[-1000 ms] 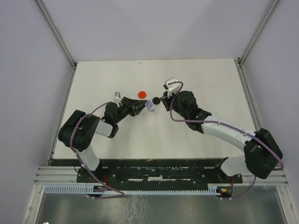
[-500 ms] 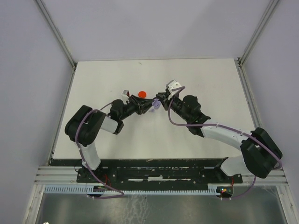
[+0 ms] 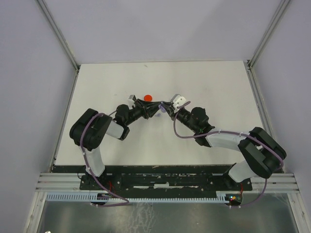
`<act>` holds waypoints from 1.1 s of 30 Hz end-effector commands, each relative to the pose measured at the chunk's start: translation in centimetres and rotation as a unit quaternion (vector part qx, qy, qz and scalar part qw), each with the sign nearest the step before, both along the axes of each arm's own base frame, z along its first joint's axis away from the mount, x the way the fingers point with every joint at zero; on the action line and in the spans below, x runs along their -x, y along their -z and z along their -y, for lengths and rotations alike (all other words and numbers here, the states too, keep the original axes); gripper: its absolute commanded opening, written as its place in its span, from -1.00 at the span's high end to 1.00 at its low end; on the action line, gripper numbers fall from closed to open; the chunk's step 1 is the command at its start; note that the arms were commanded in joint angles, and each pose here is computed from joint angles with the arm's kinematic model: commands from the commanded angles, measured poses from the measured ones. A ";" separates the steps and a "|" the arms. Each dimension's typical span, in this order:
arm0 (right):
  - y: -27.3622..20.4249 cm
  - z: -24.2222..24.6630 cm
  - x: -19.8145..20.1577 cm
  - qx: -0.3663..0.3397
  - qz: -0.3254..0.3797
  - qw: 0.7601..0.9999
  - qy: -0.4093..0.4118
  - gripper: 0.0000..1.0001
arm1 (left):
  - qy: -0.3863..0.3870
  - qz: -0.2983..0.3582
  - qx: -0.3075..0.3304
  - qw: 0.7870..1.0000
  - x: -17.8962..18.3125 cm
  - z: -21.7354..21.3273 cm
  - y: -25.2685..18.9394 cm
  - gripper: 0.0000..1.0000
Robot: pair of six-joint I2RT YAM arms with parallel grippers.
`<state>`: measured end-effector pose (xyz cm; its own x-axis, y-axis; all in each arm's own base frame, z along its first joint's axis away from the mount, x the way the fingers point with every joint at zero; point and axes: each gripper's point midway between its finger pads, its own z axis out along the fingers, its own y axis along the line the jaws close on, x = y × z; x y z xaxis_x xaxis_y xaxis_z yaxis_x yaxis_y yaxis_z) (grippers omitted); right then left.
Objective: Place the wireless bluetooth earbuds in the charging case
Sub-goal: Place the earbud in the charging case.
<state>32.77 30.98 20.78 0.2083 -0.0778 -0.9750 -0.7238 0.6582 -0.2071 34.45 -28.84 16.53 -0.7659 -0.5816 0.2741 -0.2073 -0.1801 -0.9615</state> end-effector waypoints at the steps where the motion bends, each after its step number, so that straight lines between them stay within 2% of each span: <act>1: -2.8 -0.3 0.2 -0.028 0.062 0.998 -0.011 0.97 | 0.009 0.020 0.043 0.999 -0.1 0.4 -2.6 0.94; 28: -0.9 0.3 0.6 0.002 0.057 0.998 -0.009 0.97 | 0.002 0.020 0.068 0.998 -0.5 0.3 -3.1 0.94; 33: -0.4 0.3 0.7 0.010 0.041 0.999 -0.012 0.78 | -0.001 0.020 0.070 0.997 -0.8 0.3 -3.0 0.94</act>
<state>32.40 30.58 19.97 0.2712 -0.1142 -0.9557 -0.7129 0.6433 -0.2792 34.80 -29.00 16.90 -0.7609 -0.5643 0.3203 -0.2195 -0.2406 -0.9455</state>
